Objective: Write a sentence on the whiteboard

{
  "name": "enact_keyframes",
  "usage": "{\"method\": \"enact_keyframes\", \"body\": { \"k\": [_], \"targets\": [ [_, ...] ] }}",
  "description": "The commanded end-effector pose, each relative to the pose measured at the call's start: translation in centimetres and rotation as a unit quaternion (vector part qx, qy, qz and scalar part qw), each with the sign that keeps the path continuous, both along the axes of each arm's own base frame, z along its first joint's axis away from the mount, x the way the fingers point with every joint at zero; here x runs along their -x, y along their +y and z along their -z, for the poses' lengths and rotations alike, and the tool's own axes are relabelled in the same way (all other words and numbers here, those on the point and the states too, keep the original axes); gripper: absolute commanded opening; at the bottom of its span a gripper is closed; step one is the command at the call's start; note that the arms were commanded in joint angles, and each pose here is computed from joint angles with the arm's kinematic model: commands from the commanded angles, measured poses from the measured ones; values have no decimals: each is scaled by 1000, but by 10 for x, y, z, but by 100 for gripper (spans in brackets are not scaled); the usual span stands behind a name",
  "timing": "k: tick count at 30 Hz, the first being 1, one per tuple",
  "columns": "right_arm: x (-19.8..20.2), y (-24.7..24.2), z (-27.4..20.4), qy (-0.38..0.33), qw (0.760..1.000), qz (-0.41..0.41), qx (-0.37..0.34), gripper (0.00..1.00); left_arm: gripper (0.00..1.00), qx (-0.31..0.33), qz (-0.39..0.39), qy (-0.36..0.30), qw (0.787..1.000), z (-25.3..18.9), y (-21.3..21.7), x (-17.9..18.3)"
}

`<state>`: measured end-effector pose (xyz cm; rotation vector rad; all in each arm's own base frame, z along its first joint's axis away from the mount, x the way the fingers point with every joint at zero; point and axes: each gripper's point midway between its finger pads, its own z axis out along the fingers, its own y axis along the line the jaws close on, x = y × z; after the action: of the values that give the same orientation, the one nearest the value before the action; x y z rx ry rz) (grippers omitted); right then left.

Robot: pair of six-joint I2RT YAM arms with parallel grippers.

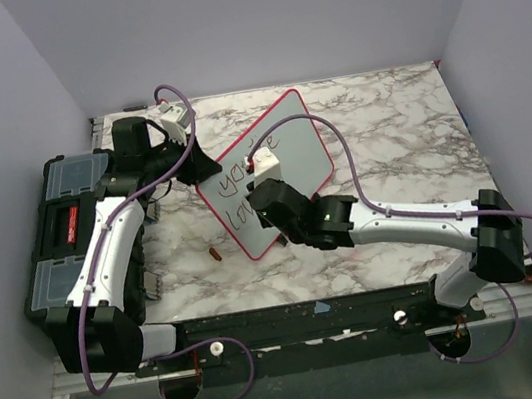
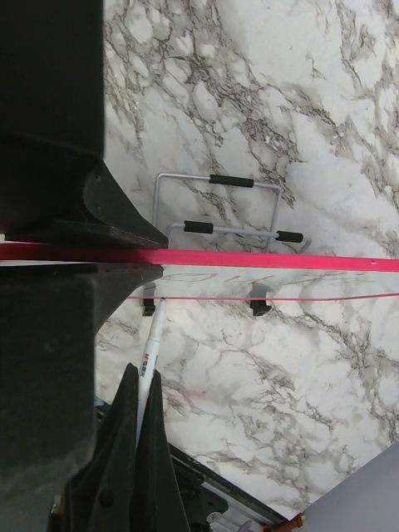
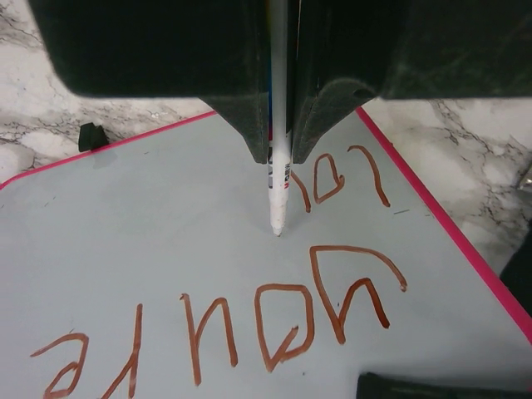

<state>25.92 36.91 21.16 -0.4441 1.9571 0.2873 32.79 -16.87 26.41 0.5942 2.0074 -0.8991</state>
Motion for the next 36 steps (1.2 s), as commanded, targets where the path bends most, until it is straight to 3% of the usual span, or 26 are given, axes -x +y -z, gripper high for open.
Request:
{"method": "enact_keyframes", "body": {
  "k": [1, 12, 20, 36],
  "targets": [
    [-1, -19, -34, -22, 999, 21, -25, 1, 0, -12, -12, -59, 998, -19, 5, -7],
    [-11, -68, -35, 5, 996, 39, -79, 0, 0, -13, -14, -65, 998, -21, 4, -5],
    [9, -52, -27, 34, 989, -36, -142, 1, 0, -13, -13, -64, 998, -20, 3, -6],
    [17, -36, -24, 40, 983, -78, -161, 1, 0, -13, -14, -66, 998, -22, 3, -5]
  ]
}}
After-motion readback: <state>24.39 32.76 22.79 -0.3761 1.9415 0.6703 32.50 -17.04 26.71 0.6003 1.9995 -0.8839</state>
